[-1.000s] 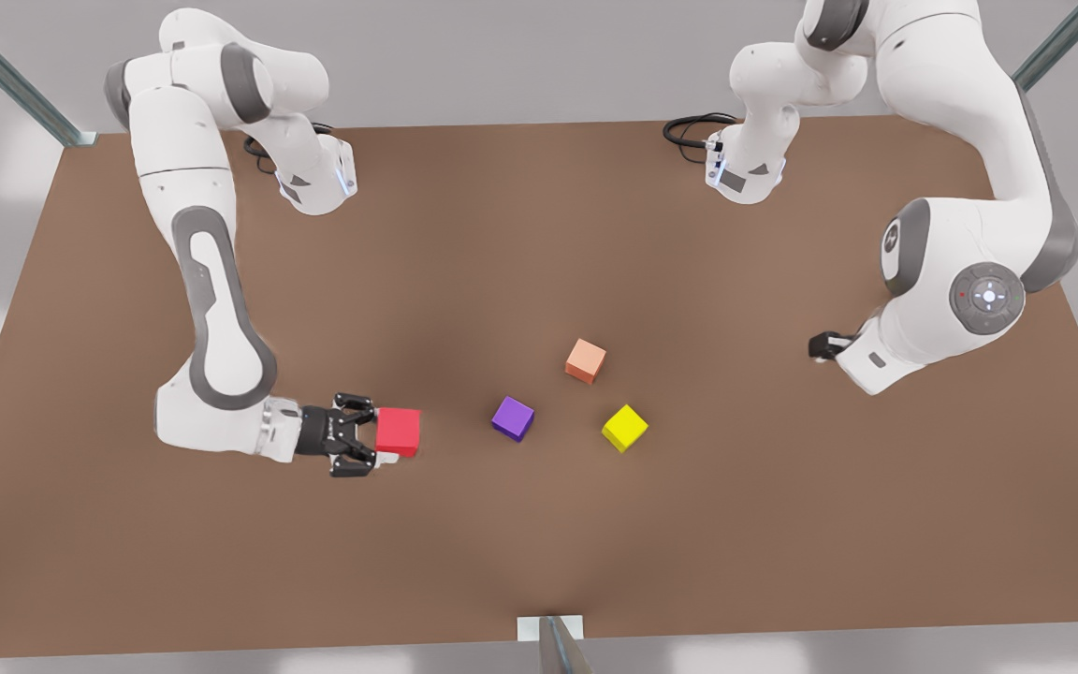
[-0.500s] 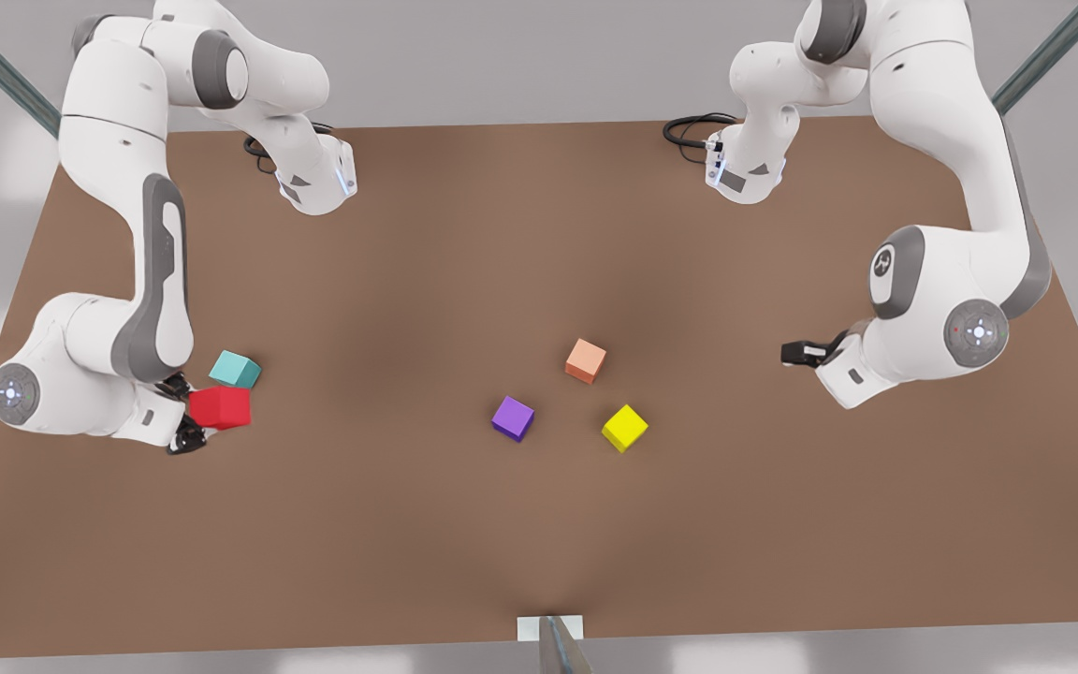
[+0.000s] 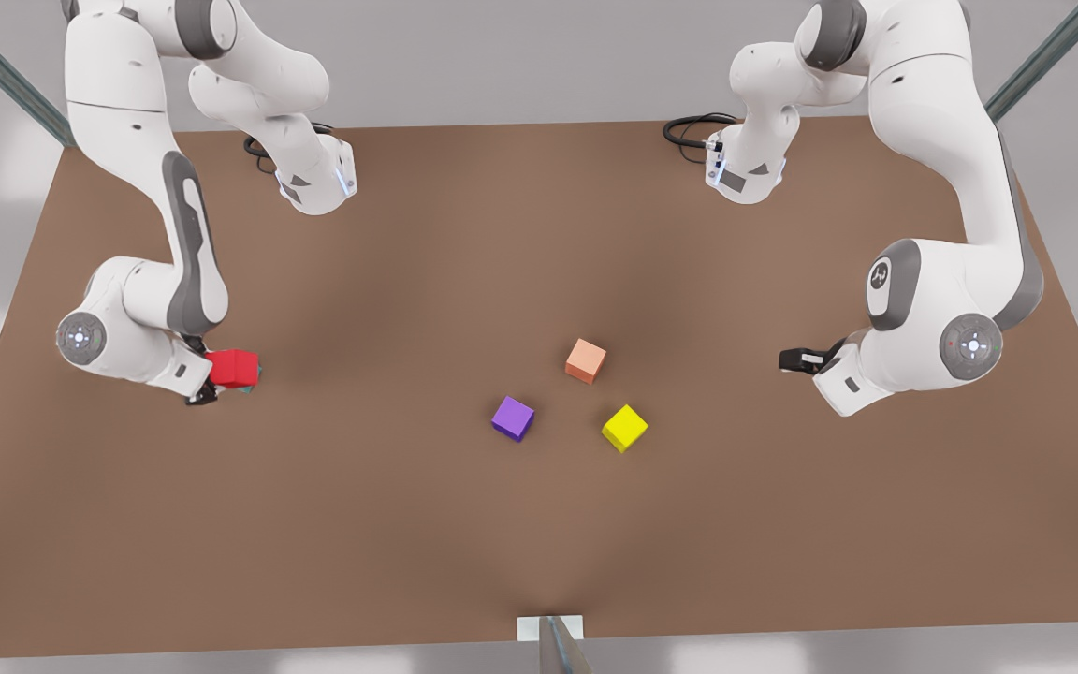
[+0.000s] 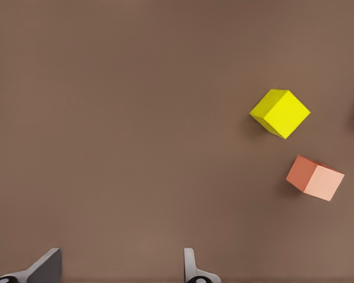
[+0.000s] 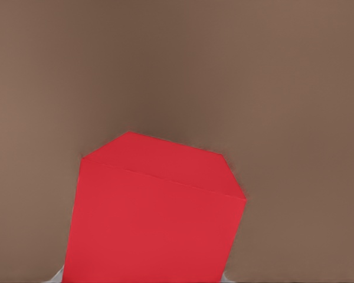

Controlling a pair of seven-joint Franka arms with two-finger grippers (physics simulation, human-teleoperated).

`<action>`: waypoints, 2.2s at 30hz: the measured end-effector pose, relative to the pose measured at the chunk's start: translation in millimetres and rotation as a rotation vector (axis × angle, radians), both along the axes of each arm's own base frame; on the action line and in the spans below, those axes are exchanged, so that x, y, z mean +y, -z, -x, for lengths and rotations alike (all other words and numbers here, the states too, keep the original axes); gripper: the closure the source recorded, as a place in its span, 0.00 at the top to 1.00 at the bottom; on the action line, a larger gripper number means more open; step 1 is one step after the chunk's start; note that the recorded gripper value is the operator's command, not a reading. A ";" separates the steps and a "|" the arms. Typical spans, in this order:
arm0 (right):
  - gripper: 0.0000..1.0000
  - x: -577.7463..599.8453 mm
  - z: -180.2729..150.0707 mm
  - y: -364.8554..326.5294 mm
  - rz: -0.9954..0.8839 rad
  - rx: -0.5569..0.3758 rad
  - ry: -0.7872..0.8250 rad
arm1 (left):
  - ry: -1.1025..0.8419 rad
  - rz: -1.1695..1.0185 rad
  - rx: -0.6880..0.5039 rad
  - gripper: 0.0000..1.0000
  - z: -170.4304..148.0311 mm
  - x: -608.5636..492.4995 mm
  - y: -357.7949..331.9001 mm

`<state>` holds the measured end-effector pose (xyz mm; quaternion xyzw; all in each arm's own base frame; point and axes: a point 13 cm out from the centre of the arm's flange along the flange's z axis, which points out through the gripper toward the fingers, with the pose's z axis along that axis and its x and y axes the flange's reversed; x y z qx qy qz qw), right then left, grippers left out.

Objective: Pick up red wooden cube and pass to hand red wooden cube and place in blue wooden cube

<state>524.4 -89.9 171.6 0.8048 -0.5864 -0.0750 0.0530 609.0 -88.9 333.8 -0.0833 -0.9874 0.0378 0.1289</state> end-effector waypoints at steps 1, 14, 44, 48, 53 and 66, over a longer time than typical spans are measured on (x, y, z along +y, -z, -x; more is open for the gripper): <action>0.73 -5.7 1.1 4.3 0.012 -0.011 0.000 | 0.001 0.000 0.000 1.00 -0.1 -0.1 -0.1; 0.74 -44.1 10.3 33.2 0.072 -0.069 -0.011 | 0.004 0.003 0.008 1.00 -0.4 2.3 5.5; 1.00 -44.4 -17.9 -60.1 0.055 -0.129 -0.002 | 0.010 0.003 0.021 1.00 1.0 -1.2 11.6; 1.00 -45.6 -56.9 -107.0 0.080 -0.117 0.185 | 0.012 -0.001 0.010 1.00 0.6 -0.3 5.2; 1.00 28.6 -144.9 -120.2 0.086 -0.083 0.526 | 0.024 -0.027 -0.008 1.00 8.8 4.4 -22.8; 1.00 75.9 4.6 -312.8 0.275 0.024 1.223 | 0.031 -0.079 0.037 1.00 35.0 23.2 -51.2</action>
